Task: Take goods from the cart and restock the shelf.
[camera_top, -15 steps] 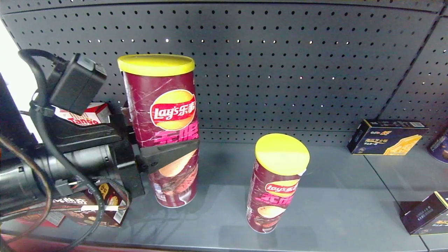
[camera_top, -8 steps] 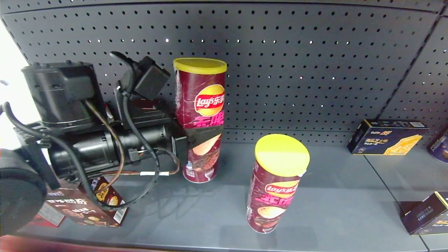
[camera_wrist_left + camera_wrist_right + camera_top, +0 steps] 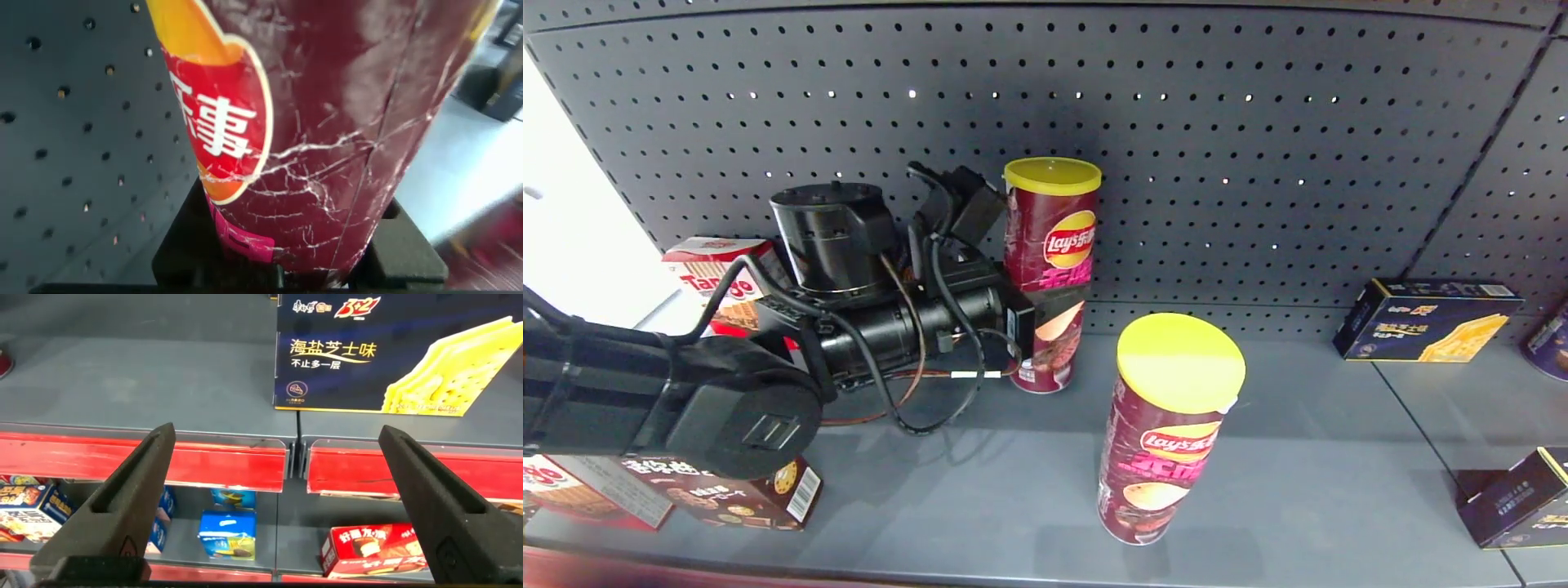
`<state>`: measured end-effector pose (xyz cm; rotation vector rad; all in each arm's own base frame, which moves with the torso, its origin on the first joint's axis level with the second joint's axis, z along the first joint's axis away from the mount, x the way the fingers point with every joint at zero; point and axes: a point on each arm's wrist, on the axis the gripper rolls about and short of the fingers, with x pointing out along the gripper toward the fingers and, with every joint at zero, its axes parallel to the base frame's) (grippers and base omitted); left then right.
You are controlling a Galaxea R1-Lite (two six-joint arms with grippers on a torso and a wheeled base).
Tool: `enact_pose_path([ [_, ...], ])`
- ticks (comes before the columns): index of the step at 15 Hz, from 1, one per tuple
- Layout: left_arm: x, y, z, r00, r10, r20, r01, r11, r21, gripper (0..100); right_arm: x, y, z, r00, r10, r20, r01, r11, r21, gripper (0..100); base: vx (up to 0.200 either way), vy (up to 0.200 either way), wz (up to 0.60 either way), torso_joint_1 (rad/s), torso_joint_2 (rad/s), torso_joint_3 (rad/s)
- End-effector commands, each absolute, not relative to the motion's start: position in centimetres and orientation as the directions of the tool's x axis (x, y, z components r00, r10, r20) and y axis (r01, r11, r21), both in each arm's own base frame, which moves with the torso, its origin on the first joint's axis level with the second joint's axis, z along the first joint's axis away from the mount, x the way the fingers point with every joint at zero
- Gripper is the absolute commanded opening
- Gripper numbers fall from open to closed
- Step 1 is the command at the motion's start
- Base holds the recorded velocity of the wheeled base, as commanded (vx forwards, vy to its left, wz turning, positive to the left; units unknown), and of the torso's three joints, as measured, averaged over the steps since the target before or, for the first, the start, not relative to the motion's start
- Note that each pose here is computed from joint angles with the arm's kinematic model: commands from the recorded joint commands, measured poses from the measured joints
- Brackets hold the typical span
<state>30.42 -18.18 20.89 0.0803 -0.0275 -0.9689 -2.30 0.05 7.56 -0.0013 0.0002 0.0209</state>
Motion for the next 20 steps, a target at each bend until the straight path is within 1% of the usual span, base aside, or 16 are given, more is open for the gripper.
enact_pose_path([
  [1, 31.7, -18.9, 19.4, 0.565, -0.824, -0.028, 0.824, 0.563, 0.071, 0, -2.3, 0.0, 7.6, 1.0, 0.021, -0.002, -0.021, 1.0, -0.002, 100, 0.0, 0.0, 0.0, 0.0, 0.0, 0.0],
  [5, 32.9, -19.5, 18.6, 0.563, -0.826, -0.029, 0.826, 0.56, 0.065, 0, -2.3, 0.0, 7.6, 1.0, 0.021, -0.002, -0.021, 1.0, -0.002, 100, 0.0, 0.0, 0.0, 0.0, 0.0, 0.0],
  [8, 33.5, -19.7, 18.0, 0.513, -0.858, -0.021, 0.857, 0.51, 0.067, 0, -2.3, 0.0, 7.6, 1.0, 0.021, -0.002, -0.021, 1.0, -0.002, 100, 0.0, 0.0, 0.0, 0.0, 0.0, 0.0],
  [10, 33.9, -20.0, 17.7, 0.506, -0.862, -0.014, 0.861, 0.504, 0.071, 0, -2.3, 0.0, 7.6, 1.0, 0.021, -0.002, -0.021, 1.0, -0.002, 100, 0.0, 0.0, 0.0, 0.0, 0.0, 0.0],
  [13, 34.5, -20.3, 17.1, 0.504, -0.864, 0.005, 0.861, 0.502, 0.081, 0, -2.3, 0.0, 7.6, 1.0, 0.021, -0.002, -0.021, 1.0, -0.002, 100, 0.0, 0.0, 0.0, 0.0, 0.0, 0.0],
  [15, 34.8, -20.8, 17.3, 0.494, -0.868, 0.058, 0.866, 0.497, 0.061, 0, -2.3, 0.0, 7.6, 1.0, 0.021, -0.002, -0.021, 1.0, -0.002, 100, 0.0, 0.0, 0.0, 0.0, 0.0, 0.0],
  [16, 34.9, -20.9, 17.4, 0.471, -0.879, 0.072, 0.878, 0.475, 0.054, 0, -2.3, 0.0, 7.6, 1.0, 0.021, -0.002, -0.021, 1.0, -0.002, 100, 0.0, 0.0, 0.0, 0.0, 0.0, 0.0],
  [17, 35.0, -20.9, 17.2, 0.445, -0.892, 0.073, 0.891, 0.45, 0.056, 0, -2.3, 0.0, 7.6, 1.0, 0.021, -0.002, -0.021, 1.0, -0.002, 100, 0.0, 0.0, 0.0, 0.0, 0.0, 0.0],
  [20, 35.1, -20.9, 17.0, 0.439, -0.896, 0.07, 0.895, 0.443, 0.057, 0, -2.3, 0.0, 7.5, 1.0, 0.021, -0.003, -0.021, 1.0, -0.001, 100, 0.0, 0.0, 0.0, 0.0, 0.0, 0.0],
])
